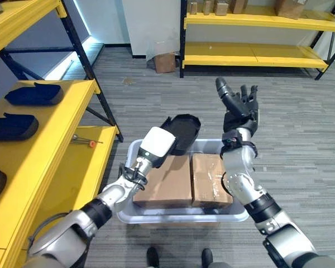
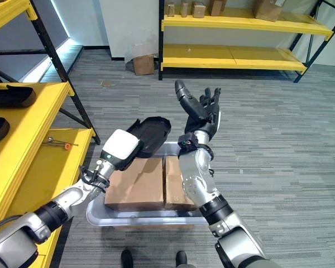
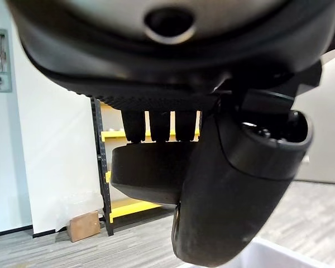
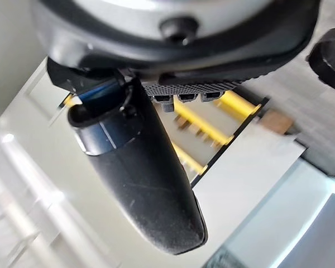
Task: Move parts from the plastic box to the shelf.
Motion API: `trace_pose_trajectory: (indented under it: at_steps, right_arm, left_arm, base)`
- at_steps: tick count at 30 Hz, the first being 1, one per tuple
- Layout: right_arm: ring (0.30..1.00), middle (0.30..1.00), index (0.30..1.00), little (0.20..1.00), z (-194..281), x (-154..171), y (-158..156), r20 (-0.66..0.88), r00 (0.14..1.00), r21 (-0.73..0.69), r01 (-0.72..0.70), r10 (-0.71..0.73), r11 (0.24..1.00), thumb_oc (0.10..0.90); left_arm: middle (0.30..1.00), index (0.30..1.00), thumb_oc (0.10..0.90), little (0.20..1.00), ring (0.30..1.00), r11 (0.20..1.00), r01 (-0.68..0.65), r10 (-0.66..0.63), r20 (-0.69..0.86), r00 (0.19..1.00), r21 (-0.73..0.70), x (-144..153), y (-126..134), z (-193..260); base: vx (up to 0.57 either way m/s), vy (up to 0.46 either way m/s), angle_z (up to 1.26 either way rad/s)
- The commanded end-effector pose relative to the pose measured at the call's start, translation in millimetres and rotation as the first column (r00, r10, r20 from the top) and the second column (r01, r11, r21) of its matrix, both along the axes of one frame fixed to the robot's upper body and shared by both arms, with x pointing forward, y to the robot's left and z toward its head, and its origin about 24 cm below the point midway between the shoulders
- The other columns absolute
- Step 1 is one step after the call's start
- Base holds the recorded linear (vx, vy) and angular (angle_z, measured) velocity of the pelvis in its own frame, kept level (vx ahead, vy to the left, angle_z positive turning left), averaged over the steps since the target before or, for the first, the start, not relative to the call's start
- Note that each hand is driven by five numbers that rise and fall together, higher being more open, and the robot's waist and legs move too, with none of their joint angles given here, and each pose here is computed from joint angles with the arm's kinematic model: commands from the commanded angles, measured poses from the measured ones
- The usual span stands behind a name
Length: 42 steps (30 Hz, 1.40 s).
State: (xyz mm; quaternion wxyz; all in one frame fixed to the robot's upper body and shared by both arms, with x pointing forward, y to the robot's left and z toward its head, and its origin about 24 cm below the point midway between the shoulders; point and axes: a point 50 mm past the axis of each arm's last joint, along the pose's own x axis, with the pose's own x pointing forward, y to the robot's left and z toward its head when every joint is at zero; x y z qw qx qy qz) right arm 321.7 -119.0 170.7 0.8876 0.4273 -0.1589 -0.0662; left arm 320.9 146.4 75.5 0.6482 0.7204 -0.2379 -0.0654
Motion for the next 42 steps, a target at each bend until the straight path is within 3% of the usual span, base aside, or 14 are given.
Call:
trace_pose_trajectory:
  at_steps: [1,7,8,14,16,22,27,28,34,39,42]
  right_arm:
    - [1.000,1.000,1.000,1.000,47.3,-8.7,-0.3,0.274,0.961,-0.054,-0.009,0.024,0.998,0.900]
    - [1.000,1.000,1.000,1.000,33.7,-23.6,-7.2,0.260,0.961,-0.073,-0.073,0.090,0.995,0.900]
    - [1.000,1.000,1.000,1.000,25.0,-33.3,-14.0,0.249,0.958,-0.088,-0.124,0.143,0.988,0.900]
    - [1.000,1.000,1.000,1.000,14.6,-53.0,-37.2,0.259,0.946,-0.172,-0.154,0.196,0.973,0.900]
    - [1.000,1.000,1.000,1.000,5.5,-61.7,-46.2,0.237,0.950,-0.194,-0.161,0.206,0.968,0.900]
    - [1.000,1.000,1.000,1.000,-15.9,-73.1,-64.4,0.146,0.954,-0.352,-0.198,0.262,0.915,0.900]
    - [1.000,1.000,1.000,1.000,-12.7,-77.5,-81.3,0.140,0.960,-0.543,-0.131,0.244,0.829,0.900]
    - [1.000,1.000,1.000,1.000,-7.4,-79.3,-85.0,0.155,0.960,-0.623,-0.088,0.234,0.777,0.900]
    - [1.000,1.000,1.000,1.000,3.8,-83.5,-96.0,0.196,0.968,-0.788,0.060,0.157,0.613,0.900]
    - [1.000,1.000,1.000,1.000,19.9,-81.8,-92.1,0.245,0.951,-0.836,0.109,0.189,0.537,0.900]
    - [1.000,1.000,1.000,1.000,32.1,-77.4,-90.5,0.296,0.936,-0.833,0.156,0.189,0.531,0.900]
  left_arm:
    - [0.300,0.300,0.400,0.300,0.300,0.999,-0.052,0.053,0.303,0.951,-0.011,22.4,22.3,73.1]
    - [0.300,0.300,0.400,0.300,0.300,0.994,-0.088,0.105,0.363,0.926,-0.063,5.8,48.4,90.1]
    - [0.300,0.300,0.400,0.300,0.300,0.990,-0.108,0.137,0.397,0.908,-0.095,-6.1,64.2,98.5]
    - [0.300,0.300,0.400,0.300,0.300,0.982,-0.143,0.187,0.481,0.856,-0.127,-41.2,98.7,117.9]
    - [0.300,0.300,0.400,0.300,0.300,0.983,-0.121,0.175,0.509,0.843,-0.139,-59.6,105.1,129.4]
    - [0.300,0.300,0.400,0.300,0.300,0.970,-0.127,0.218,0.504,0.835,-0.208,-71.5,121.2,134.0]
    - [0.300,0.300,0.400,0.300,0.300,0.956,-0.103,0.235,0.502,0.832,-0.275,-95.6,129.0,134.5]
    - [0.300,0.300,0.400,0.300,0.300,0.954,-0.102,0.237,0.498,0.834,-0.283,-99.8,131.0,134.6]
    - [0.300,0.300,0.400,0.300,0.300,0.957,-0.108,0.240,0.521,0.819,-0.271,-117.1,135.1,139.7]
    - [0.300,0.300,0.400,0.300,0.300,0.953,-0.100,0.241,0.511,0.825,-0.287,-125.6,133.1,137.4]
    - [0.300,0.300,0.400,0.300,0.300,0.952,-0.075,0.229,0.528,0.818,-0.297,-125.5,129.7,140.9]
  base:
    - [0.00,0.000,0.00]
    - [0.00,0.000,0.00]
    - [0.00,0.000,0.00]
    - [0.00,-0.004,-0.02]
    - [0.01,-0.036,0.02]
    - [0.02,-0.056,0.03]
    - [-0.01,-0.088,-0.04]
    - [-0.01,-0.118,-0.06]
    - [-0.04,-0.148,0.04]
    - [-0.10,-0.163,0.07]
    - [-0.20,-0.145,0.22]
